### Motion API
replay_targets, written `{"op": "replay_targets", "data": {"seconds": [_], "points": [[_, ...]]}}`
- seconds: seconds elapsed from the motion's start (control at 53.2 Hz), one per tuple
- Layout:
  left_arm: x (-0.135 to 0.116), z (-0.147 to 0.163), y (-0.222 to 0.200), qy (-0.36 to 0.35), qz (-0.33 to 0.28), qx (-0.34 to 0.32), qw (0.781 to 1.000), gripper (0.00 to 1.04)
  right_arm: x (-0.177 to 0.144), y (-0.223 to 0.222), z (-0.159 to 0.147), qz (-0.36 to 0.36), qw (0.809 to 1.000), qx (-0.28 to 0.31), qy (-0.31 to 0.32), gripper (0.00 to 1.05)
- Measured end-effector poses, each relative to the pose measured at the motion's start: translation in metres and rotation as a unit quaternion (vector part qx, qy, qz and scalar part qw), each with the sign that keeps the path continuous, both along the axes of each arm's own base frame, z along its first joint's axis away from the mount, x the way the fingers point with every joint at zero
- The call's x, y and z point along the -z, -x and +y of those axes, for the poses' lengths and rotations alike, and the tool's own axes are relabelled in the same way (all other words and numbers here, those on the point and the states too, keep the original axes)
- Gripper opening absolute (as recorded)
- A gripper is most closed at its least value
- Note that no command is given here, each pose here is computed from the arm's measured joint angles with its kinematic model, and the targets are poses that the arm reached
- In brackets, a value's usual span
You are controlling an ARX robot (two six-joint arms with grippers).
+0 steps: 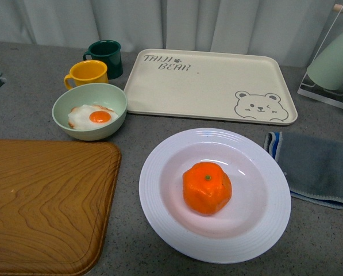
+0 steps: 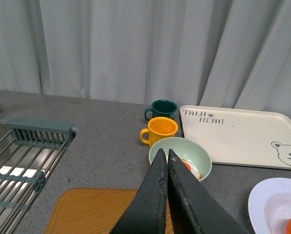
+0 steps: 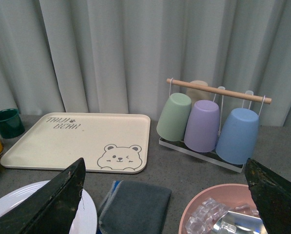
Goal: Place orange and plate with both arms
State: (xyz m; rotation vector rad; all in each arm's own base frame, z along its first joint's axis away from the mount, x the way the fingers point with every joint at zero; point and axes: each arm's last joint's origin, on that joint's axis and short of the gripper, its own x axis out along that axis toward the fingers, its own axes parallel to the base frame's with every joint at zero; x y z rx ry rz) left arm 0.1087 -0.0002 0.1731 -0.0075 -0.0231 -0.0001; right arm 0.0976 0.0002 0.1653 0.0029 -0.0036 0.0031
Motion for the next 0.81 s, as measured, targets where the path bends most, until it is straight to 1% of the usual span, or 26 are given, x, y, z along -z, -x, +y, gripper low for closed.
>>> {"op": "replay_targets", "data": {"seconds": [0.094,0.15,0.226,0.451,0.489,0.526,0.564,0.601,0.62,0.639,0.677,0.714,0.752,0.789,0.808], "points": [[0.001,0.000,0.003,0.000,0.002,0.000,1.000,0.04,0.000,0.000,0.000,0.000,1.000,0.000,0.000,0.95],[0.005,0.000,0.008,0.000,0.018,0.001,1.000,0.04,0.000,0.000,0.000,0.000,1.000,0.000,0.000,0.95],[0.003,0.000,0.012,0.000,0.003,0.001,1.000,0.04,0.000,0.000,0.000,0.000,1.000,0.000,0.000,0.95],[0.003,0.000,0.012,0.000,0.003,0.001,1.000,0.04,0.000,0.000,0.000,0.000,1.000,0.000,0.000,0.95],[0.003,0.000,0.012,0.000,0.003,0.001,1.000,0.04,0.000,0.000,0.001,0.004,1.000,-0.013,0.025,0.95],[0.003,0.000,0.012,0.000,0.003,0.001,1.000,0.10,0.001,-0.002,0.001,0.011,0.998,-0.024,0.051,0.95],[0.003,0.000,0.012,0.000,0.003,0.001,1.000,0.15,0.000,-0.005,0.003,0.025,0.995,-0.033,0.096,0.95],[0.003,0.000,0.012,0.000,0.003,0.001,1.000,0.24,-0.002,-0.010,0.004,0.045,0.992,-0.041,0.114,0.95],[0.003,0.000,0.012,0.000,0.003,0.001,1.000,0.28,-0.003,-0.012,0.005,0.054,0.991,-0.045,0.116,0.95],[0.003,0.000,0.012,0.000,0.003,0.001,1.000,0.33,-0.004,-0.019,0.005,0.081,0.989,-0.048,0.110,0.95],[0.003,0.000,0.012,0.000,0.003,0.001,1.000,0.42,-0.004,-0.030,0.006,0.127,0.987,-0.055,0.083,0.95],[0.003,0.000,0.012,0.000,0.003,0.001,1.000,0.51,0.000,-0.043,0.006,0.182,0.981,-0.064,0.039,0.95],[0.003,0.000,0.012,0.000,0.003,0.001,1.000,0.60,0.008,-0.055,0.006,0.241,0.968,-0.074,-0.013,0.95],[0.003,0.000,0.012,0.000,0.003,0.001,1.000,0.69,0.020,-0.067,0.007,0.292,0.951,-0.079,-0.062,0.95],[0.003,0.000,0.012,0.000,0.003,0.001,1.000,0.74,0.027,-0.073,0.008,0.320,0.940,-0.083,-0.089,0.95]]}}
